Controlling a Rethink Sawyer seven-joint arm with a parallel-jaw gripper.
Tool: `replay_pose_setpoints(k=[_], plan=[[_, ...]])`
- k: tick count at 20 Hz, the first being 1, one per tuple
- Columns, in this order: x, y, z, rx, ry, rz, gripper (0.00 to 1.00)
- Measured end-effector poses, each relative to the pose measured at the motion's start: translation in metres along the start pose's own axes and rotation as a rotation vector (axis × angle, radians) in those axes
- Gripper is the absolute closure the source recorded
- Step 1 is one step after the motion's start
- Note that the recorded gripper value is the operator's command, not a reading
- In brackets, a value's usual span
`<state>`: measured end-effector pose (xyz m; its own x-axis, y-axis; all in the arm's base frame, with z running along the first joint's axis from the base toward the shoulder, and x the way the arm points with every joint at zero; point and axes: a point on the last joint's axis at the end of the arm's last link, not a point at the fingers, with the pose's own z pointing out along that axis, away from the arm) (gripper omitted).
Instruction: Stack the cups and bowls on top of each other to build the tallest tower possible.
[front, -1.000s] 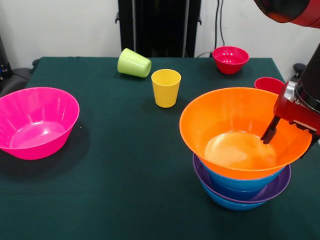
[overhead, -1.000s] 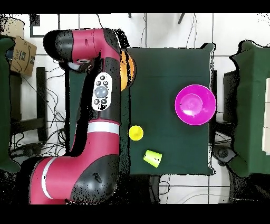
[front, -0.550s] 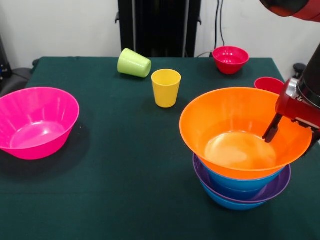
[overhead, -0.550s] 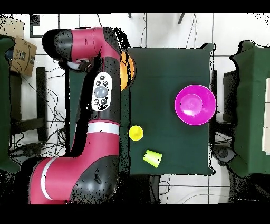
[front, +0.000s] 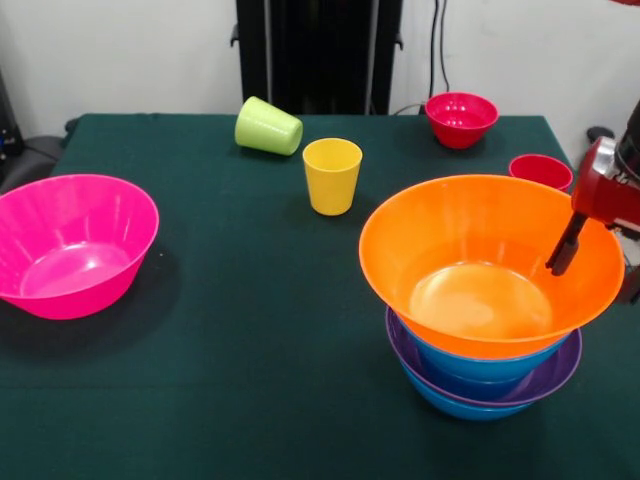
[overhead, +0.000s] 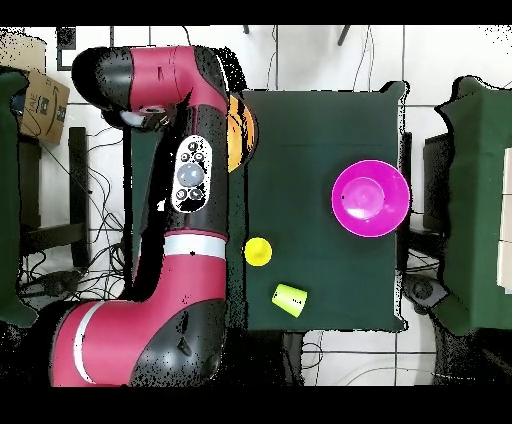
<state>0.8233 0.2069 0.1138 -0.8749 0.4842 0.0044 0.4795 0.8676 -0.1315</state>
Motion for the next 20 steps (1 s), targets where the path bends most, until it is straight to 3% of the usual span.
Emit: replay_pose_setpoints(k=[16,20], plan=[[-0.003,0.008,-0.026,-0.058,0.003,0.017,0.0],[-0.005,0.008,-0.042,-0.074,-0.011,0.02,0.0]])
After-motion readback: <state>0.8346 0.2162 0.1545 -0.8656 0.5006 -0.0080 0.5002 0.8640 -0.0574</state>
